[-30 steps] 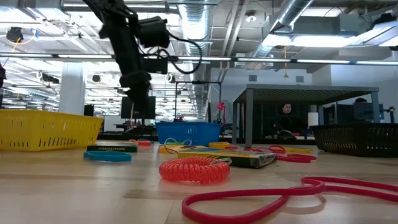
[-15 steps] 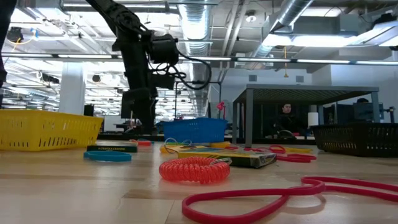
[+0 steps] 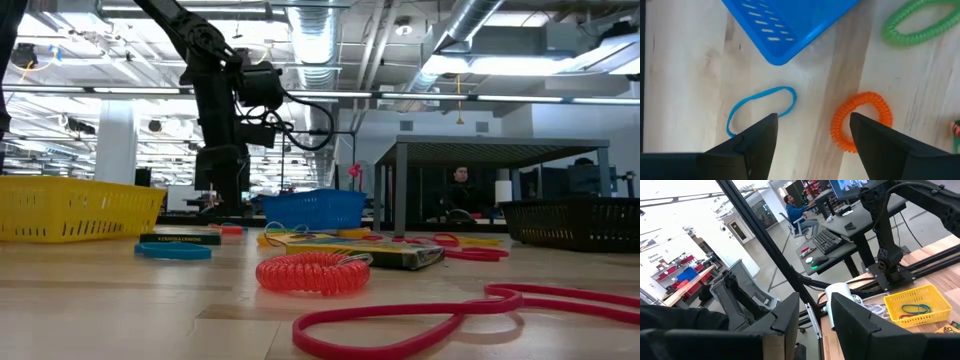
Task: Pick & Place Office Desk Supplies
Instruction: Put the blue rubber band into the yellow bin
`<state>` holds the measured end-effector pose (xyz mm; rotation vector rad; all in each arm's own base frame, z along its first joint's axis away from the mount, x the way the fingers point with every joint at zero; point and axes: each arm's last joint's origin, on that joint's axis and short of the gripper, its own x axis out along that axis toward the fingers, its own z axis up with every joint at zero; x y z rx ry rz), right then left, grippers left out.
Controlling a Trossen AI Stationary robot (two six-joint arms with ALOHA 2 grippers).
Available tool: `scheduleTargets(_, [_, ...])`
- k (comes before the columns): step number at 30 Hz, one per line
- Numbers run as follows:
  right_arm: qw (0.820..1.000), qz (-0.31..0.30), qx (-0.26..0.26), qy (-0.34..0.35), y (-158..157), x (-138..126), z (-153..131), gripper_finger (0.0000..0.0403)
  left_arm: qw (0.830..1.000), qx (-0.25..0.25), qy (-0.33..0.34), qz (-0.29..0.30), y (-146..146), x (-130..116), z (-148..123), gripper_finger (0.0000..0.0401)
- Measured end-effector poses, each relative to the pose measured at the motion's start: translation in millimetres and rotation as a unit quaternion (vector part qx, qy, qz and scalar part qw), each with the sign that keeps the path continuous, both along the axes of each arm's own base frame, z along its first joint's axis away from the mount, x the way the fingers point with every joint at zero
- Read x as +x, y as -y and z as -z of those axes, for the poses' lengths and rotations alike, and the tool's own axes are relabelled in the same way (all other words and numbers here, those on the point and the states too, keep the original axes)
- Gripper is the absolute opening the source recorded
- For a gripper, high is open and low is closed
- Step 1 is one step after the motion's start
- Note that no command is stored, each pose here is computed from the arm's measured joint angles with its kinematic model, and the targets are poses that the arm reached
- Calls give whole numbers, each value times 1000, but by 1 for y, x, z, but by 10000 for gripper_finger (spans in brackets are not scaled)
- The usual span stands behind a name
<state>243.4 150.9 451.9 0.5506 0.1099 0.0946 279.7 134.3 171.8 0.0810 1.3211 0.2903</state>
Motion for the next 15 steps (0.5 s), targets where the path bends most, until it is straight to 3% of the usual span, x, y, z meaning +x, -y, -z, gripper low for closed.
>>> scheduleTargets(10, [1000, 1, -1, 1, 0, 0, 0, 111, 1000, 0, 25, -2, -5, 2, -1, 241])
scheduleTargets(15, [1000, 1, -1, 1, 0, 0, 0, 111, 1000, -14, 1, -13, -10, 2, 13, 241])
